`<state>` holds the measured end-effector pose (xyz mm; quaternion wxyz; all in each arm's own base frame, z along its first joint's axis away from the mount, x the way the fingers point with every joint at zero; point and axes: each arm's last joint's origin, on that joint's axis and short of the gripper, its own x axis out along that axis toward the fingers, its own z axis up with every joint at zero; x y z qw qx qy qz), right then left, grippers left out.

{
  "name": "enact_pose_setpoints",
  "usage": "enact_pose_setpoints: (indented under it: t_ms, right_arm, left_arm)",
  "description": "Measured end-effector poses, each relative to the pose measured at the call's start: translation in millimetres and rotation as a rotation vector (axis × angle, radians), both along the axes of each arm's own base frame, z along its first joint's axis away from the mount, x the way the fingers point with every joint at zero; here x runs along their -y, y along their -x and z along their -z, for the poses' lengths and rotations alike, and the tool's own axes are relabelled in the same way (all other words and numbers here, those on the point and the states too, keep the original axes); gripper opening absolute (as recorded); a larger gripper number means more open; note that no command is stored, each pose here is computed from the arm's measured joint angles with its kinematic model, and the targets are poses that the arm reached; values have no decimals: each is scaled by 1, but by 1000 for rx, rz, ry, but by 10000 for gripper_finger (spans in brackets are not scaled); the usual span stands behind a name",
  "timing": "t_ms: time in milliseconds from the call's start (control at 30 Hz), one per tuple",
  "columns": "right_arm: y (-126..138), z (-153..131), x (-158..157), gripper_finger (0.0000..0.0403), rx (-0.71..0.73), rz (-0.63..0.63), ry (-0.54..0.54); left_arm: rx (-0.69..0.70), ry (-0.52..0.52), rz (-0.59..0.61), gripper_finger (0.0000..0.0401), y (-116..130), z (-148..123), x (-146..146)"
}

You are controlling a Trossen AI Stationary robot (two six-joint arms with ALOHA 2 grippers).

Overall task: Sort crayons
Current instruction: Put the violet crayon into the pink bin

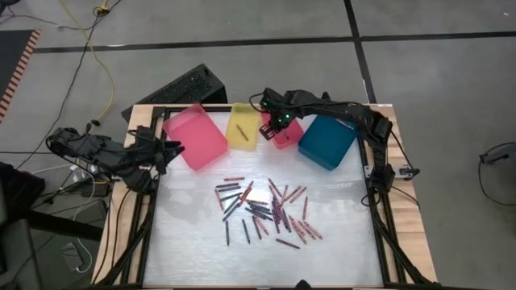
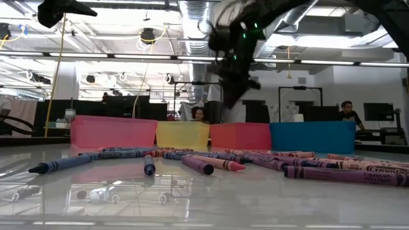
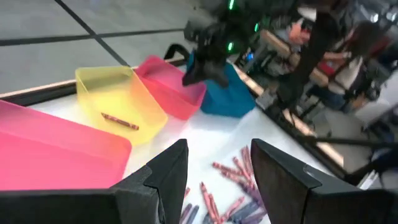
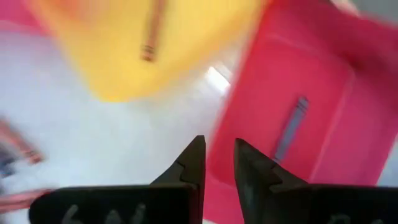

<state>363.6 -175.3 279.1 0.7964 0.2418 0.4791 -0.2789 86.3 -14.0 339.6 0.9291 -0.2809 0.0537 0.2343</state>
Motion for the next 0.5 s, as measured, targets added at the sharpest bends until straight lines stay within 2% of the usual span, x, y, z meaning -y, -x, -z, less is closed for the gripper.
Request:
enact_pose_setpoints:
  t_ms: [233, 500]
  right_arm:
    - [-26, -45, -47, 79, 110, -243, 115]
    - [-58, -57, -104, 79, 308, -433, 219]
  left_arm:
    - [-99, -52, 9, 165, -22, 8, 9]
    - [-96, -9, 8, 165, -28, 9, 12]
